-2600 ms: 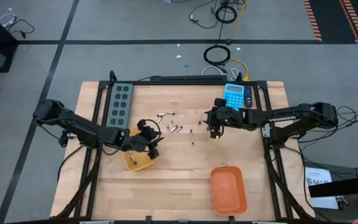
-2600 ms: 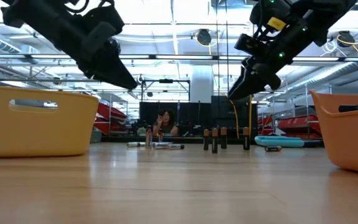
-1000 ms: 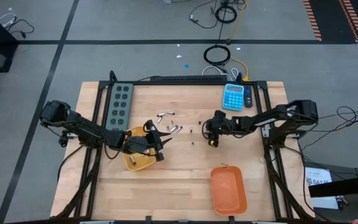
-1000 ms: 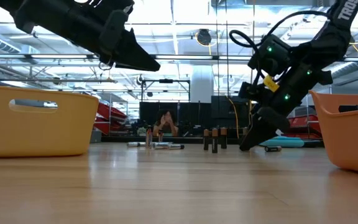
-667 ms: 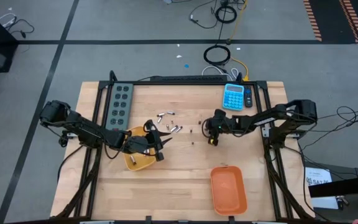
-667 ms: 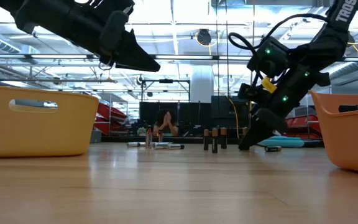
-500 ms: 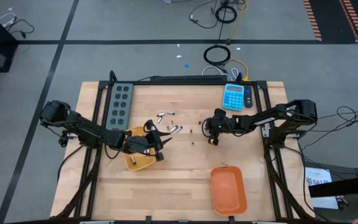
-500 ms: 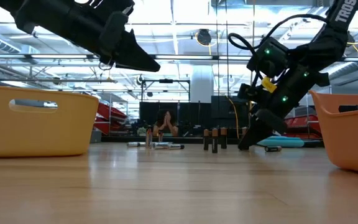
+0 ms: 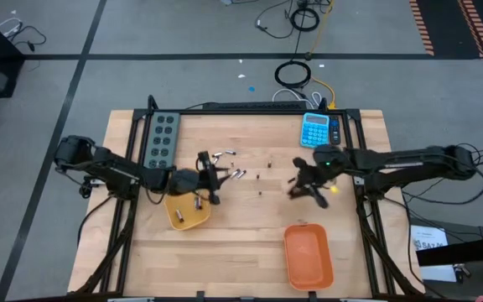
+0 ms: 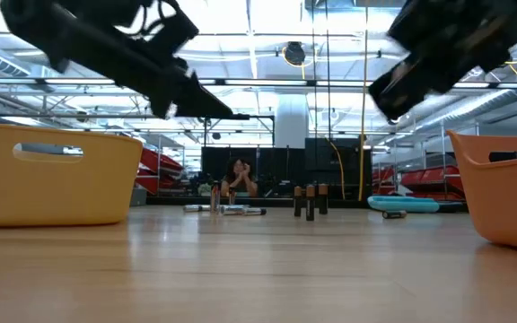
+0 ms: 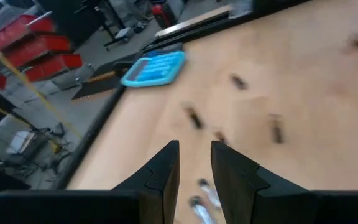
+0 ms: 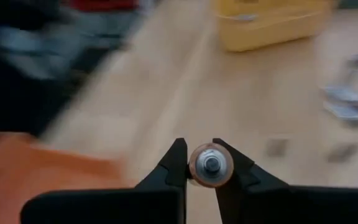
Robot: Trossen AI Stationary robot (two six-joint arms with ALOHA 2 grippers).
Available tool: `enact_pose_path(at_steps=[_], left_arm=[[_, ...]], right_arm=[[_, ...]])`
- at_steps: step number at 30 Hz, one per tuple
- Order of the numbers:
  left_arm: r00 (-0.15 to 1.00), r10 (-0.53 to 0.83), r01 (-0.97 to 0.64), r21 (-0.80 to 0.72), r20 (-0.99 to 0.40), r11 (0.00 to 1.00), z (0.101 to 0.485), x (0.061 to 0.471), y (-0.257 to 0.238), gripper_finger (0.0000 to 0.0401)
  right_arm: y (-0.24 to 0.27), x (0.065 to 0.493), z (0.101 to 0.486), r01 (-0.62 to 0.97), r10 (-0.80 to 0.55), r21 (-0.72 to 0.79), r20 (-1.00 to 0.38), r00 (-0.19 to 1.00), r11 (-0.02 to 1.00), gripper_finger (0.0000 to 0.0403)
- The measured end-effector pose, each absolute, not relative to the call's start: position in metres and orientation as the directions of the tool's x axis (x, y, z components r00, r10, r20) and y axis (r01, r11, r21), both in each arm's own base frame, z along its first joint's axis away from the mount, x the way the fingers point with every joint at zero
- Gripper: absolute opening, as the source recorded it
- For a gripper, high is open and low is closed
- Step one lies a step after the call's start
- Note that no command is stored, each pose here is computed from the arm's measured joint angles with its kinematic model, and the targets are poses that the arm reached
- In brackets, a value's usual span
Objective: Sort batteries
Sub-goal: Put the black battery into the orange bin
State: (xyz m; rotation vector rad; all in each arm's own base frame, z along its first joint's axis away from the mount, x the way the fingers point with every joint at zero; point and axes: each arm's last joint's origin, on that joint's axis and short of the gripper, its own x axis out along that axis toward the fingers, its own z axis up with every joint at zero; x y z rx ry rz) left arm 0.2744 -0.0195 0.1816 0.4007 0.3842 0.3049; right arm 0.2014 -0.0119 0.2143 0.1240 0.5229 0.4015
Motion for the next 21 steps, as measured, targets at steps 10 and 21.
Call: enact_pose_path(at_steps=[10, 21], left_arm=[[0.823, 0.551, -0.443, 0.45, -0.138, 0.776, 0.199, 0.275, 0.054, 0.0102], [0.895, 0.446, -0.412, 0.434, 0.025, 0.801, 0.216, 0.269, 0.09, 0.0102]], right_arm=[[0.024, 0.181, 0.209, -0.427, 0.565, 0.37, -0.556, 0.609, 0.825, 0.0029], [0.035, 0.181, 0.205, -0.236, 0.545, 0.518, -0.597, 0.589, 0.822, 0.0029]])
